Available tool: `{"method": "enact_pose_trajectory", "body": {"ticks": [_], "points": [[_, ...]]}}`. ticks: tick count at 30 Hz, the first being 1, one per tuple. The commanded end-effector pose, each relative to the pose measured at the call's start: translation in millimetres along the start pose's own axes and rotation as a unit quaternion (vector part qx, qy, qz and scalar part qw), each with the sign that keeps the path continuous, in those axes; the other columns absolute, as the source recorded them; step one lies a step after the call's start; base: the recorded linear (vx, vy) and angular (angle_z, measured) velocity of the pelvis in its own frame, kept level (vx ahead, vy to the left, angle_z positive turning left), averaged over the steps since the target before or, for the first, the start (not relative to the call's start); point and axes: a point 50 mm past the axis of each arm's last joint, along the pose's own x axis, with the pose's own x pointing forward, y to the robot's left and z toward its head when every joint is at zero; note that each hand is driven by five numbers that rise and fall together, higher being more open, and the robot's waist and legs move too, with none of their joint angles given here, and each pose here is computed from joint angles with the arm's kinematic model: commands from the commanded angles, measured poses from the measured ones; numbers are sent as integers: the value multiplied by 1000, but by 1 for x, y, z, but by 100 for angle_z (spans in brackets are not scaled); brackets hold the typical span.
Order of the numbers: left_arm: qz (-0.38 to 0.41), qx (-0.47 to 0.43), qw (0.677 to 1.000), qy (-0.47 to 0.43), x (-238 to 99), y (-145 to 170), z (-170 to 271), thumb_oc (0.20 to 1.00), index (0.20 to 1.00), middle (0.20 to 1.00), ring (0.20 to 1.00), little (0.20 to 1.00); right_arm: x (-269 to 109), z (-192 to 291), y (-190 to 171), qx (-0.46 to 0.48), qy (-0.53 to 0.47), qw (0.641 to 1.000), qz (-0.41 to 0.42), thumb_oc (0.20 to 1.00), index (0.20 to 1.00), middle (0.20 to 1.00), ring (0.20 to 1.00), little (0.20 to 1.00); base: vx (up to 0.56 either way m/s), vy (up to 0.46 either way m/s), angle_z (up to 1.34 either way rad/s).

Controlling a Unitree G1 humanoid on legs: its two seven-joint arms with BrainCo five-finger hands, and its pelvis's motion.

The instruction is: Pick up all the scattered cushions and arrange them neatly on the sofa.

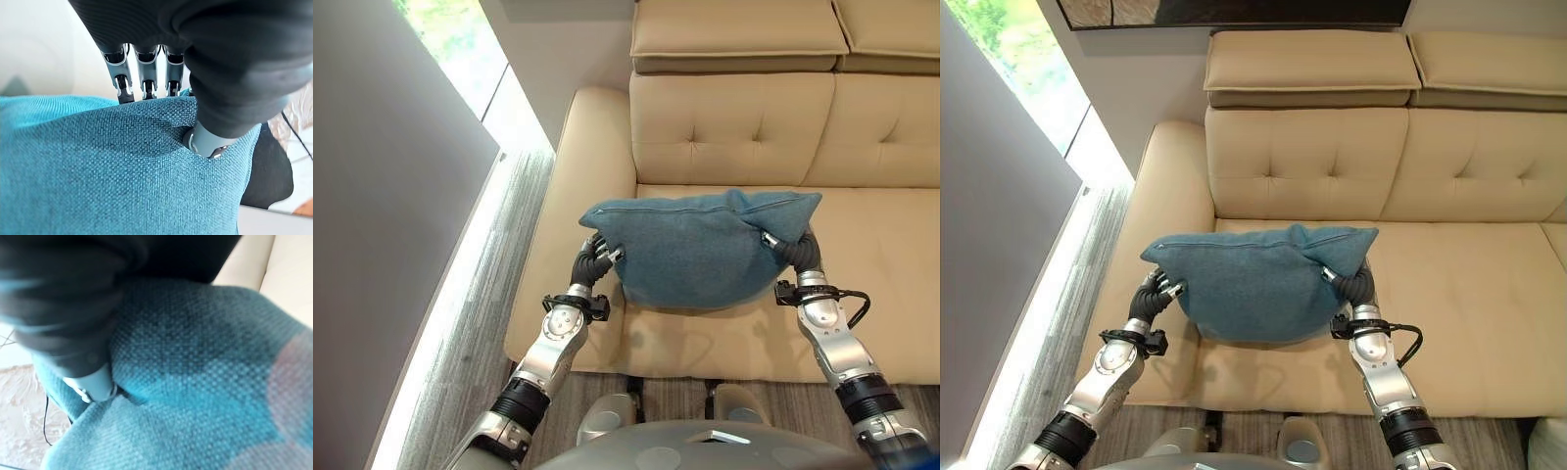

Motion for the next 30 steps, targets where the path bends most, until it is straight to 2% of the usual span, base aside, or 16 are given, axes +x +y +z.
{"method": "enact_pose_trajectory", "body": {"ticks": [1,11,18,26,30], "points": [[-41,-18,991,-122,16,-18,49,200,200,200,200,200,8,46,-2,25,-120,992,-4,200,200,200,200,200,-26,-256,56],[-51,-13,989,-138,22,-26,58,200,200,200,200,200,5,39,-3,33,-104,994,-10,200,200,200,200,200,24,-37,1],[-37,-6,985,-169,31,-27,76,200,200,200,200,200,17,64,3,44,-147,988,-16,200,200,200,200,200,68,26,-30],[-38,-24,962,-268,65,-55,147,200,200,200,200,200,58,128,12,66,-235,969,-40,200,200,200,200,200,-45,9,4],[-28,11,949,-315,86,-62,192,200,200,200,200,200,82,174,17,70,-284,955,-42,200,200,200,200,200,-97,-8,12]]}}
